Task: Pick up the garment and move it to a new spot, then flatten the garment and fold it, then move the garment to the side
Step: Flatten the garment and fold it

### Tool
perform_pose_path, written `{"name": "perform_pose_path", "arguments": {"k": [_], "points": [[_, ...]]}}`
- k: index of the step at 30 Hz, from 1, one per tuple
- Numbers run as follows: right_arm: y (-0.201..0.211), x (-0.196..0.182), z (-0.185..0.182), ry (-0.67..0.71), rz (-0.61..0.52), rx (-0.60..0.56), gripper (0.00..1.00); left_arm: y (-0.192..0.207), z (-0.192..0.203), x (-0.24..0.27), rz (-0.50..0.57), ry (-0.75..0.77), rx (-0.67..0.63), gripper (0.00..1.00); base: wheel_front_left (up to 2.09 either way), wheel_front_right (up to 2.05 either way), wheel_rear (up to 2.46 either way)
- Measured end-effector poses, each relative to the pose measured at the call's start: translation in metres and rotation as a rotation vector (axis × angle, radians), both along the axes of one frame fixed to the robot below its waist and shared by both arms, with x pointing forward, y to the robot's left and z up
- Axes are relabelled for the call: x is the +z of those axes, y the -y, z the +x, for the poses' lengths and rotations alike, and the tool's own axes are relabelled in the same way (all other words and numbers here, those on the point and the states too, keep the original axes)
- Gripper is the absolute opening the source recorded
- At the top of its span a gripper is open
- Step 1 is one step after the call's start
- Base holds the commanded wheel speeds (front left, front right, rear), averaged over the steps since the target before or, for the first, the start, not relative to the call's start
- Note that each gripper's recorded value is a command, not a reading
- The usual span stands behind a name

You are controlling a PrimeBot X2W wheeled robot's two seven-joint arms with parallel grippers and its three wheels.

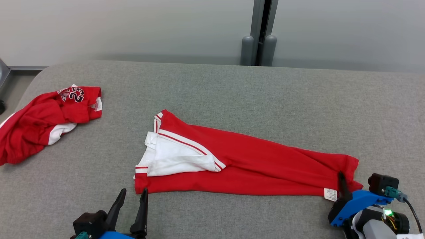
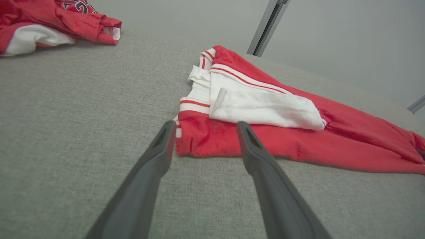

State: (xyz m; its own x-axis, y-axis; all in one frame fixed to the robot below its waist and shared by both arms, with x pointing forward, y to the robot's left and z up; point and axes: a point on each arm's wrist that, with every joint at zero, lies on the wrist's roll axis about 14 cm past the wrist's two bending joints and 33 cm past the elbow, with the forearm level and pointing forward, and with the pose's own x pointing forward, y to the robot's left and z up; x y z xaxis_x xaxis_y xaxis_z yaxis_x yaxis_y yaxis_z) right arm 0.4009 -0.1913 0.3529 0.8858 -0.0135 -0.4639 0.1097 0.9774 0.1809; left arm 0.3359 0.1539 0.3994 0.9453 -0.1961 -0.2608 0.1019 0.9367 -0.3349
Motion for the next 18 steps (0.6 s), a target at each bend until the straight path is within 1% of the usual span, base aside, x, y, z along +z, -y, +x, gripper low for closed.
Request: {"name": "perform_pose_path", "arguments": {"k": [4,7,11,13,15,18], "points": [[0.013,0.011,-0.004,0.046,-0.003,-0.056,0.0,0.002,0.001,0.004,0.001,0.013,-0.01,1.0,0.0,0.0,0.0],[0.044,0.02,-0.015,0.081,-0.057,-0.127,0.0,0.006,0.002,0.008,-0.002,0.029,-0.016,1.0,0.0,0.0,0.0],[0.071,0.053,-0.008,0.188,-0.115,-0.183,0.0,0.011,0.0,0.012,-0.008,0.042,-0.025,1.0,0.0,0.0,0.0],[0.068,0.069,-0.001,0.239,-0.116,-0.169,0.0,0.013,-0.003,0.012,-0.012,0.041,-0.027,1.0,0.0,0.0,0.0],[0.053,0.085,0.01,0.296,-0.094,-0.128,0.0,0.015,-0.004,0.014,-0.016,0.047,-0.028,1.0,0.0,0.0,0.0],[0.012,0.11,0.026,0.386,-0.025,-0.025,0.0,0.017,-0.007,0.015,-0.022,0.049,-0.024,1.0,0.0,0.0,0.0]]}}
